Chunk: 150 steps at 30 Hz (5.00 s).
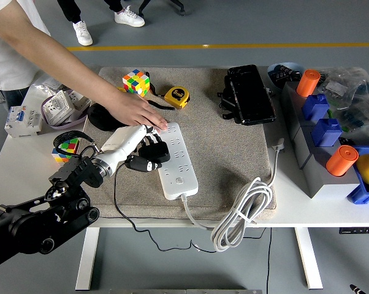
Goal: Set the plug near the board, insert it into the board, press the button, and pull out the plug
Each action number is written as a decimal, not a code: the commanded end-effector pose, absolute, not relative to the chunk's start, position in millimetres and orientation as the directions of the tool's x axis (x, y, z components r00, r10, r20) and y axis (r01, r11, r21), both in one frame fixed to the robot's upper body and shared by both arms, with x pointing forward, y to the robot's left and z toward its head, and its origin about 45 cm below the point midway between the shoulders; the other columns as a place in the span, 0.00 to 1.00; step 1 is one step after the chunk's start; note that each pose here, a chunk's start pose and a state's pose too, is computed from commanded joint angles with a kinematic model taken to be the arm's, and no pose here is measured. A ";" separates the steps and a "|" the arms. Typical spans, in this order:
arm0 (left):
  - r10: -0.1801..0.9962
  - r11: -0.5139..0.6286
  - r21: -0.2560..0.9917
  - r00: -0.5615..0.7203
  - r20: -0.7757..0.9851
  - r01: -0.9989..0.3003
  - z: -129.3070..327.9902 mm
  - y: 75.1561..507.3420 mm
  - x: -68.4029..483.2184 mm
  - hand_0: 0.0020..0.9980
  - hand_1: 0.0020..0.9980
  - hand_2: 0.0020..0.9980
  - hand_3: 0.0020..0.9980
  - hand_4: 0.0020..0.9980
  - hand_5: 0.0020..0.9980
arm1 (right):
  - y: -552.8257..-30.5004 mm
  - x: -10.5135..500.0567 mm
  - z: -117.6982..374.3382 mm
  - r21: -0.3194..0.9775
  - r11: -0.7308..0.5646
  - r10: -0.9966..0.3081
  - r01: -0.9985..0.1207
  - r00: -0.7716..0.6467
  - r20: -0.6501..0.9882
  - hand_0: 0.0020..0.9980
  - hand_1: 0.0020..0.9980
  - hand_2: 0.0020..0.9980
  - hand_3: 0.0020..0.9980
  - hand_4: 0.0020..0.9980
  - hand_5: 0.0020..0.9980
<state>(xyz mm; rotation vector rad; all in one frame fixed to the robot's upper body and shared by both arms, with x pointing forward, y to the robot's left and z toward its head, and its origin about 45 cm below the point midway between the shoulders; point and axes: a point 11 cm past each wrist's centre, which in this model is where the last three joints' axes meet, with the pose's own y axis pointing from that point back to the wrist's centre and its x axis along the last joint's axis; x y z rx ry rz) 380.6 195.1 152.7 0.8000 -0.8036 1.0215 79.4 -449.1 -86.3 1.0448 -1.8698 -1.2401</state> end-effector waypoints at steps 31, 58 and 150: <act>0.495 0.163 0.190 0.246 0.833 -0.968 149.4 276.6 373.7 0.30 0.50 0.53 0.55 0.81 0.01 | -448.6 79.2 -86.5 0.938 0.231 -0.881 -0.259 -0.464 0.089 0.64 0.69 0.69 0.58 0.85 0.52; 0.544 0.118 0.214 0.244 0.803 -0.970 149.4 295.5 368.4 0.53 0.67 0.70 0.72 1.00 0.33 | -446.8 79.9 -87.0 0.937 0.229 -0.875 -0.264 -0.477 0.080 0.63 0.69 0.69 0.57 0.85 0.52; 0.921 -0.270 -0.061 -0.276 0.275 -0.961 176.4 372.7 356.5 0.52 0.61 0.59 0.60 0.87 0.39 | -445.7 88.8 -87.0 0.931 0.239 -0.863 -0.276 -0.499 0.074 0.64 0.69 0.69 0.57 0.85 0.52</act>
